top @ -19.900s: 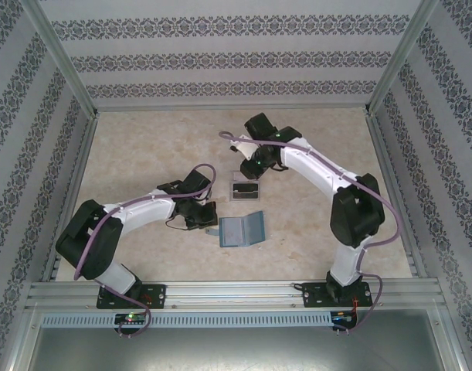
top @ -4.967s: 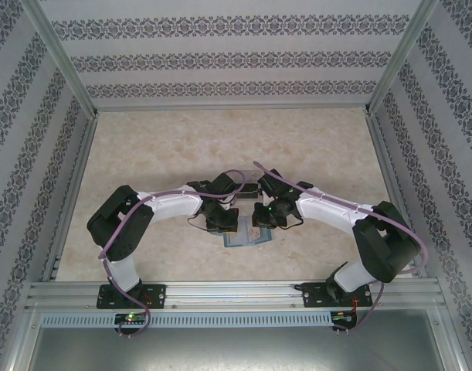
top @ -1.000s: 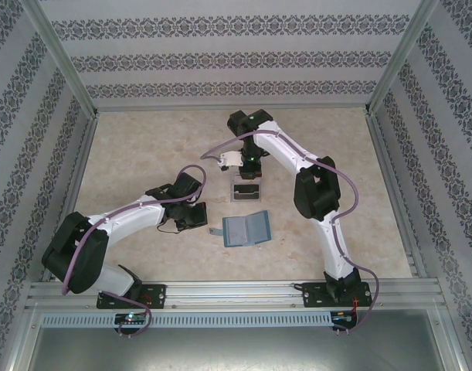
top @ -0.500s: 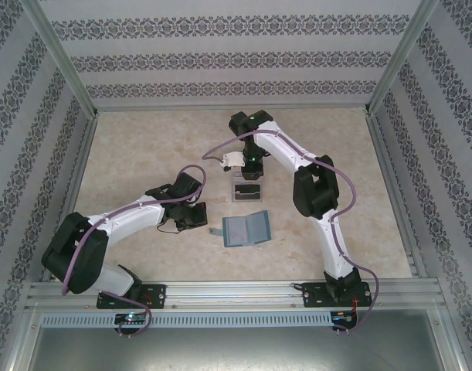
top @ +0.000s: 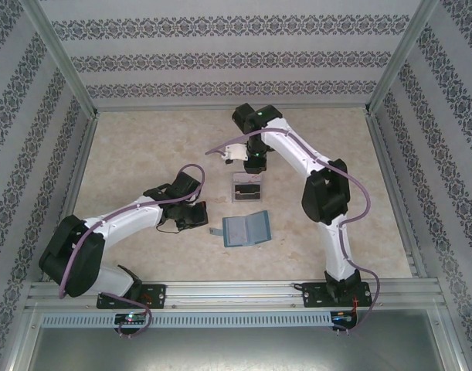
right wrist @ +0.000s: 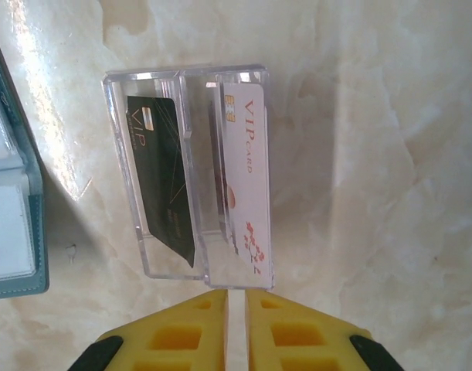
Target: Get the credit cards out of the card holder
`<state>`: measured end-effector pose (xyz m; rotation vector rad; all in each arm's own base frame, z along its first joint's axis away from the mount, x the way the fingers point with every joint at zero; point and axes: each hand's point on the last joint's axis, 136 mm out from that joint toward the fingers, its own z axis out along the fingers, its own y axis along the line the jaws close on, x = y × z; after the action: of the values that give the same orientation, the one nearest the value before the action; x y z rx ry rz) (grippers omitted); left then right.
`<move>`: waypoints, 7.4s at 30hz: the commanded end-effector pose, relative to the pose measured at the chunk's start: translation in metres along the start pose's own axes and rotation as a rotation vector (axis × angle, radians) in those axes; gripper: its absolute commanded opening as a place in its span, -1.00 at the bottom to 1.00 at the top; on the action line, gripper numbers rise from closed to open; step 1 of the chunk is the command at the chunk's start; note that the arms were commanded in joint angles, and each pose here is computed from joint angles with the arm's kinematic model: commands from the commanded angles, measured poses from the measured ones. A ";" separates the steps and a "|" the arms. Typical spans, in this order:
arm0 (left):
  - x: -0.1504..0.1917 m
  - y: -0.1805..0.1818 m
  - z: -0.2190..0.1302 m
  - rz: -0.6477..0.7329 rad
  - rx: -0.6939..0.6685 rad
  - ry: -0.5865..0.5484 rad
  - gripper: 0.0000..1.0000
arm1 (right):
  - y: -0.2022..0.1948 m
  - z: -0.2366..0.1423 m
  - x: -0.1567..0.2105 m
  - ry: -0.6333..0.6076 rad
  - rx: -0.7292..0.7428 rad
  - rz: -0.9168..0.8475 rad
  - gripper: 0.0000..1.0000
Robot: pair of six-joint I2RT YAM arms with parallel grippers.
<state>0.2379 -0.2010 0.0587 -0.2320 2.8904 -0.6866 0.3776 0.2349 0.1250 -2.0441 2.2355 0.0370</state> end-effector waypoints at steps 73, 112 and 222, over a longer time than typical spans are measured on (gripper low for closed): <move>0.033 -0.016 0.054 0.066 -0.005 0.178 -1.00 | 0.135 0.007 -0.031 -0.360 -0.278 1.389 -1.00; 0.039 -0.016 0.057 0.060 0.041 0.183 -1.00 | 0.188 0.097 -0.051 -0.189 -0.405 1.447 -0.51; 0.035 -0.034 0.047 0.074 0.085 0.195 -1.00 | 0.163 0.043 0.069 0.192 0.235 1.285 -0.57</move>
<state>0.2232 -0.2516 0.0188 -0.0669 3.0060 -0.8359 0.2142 0.1901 0.0585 -0.2730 3.0344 -0.3272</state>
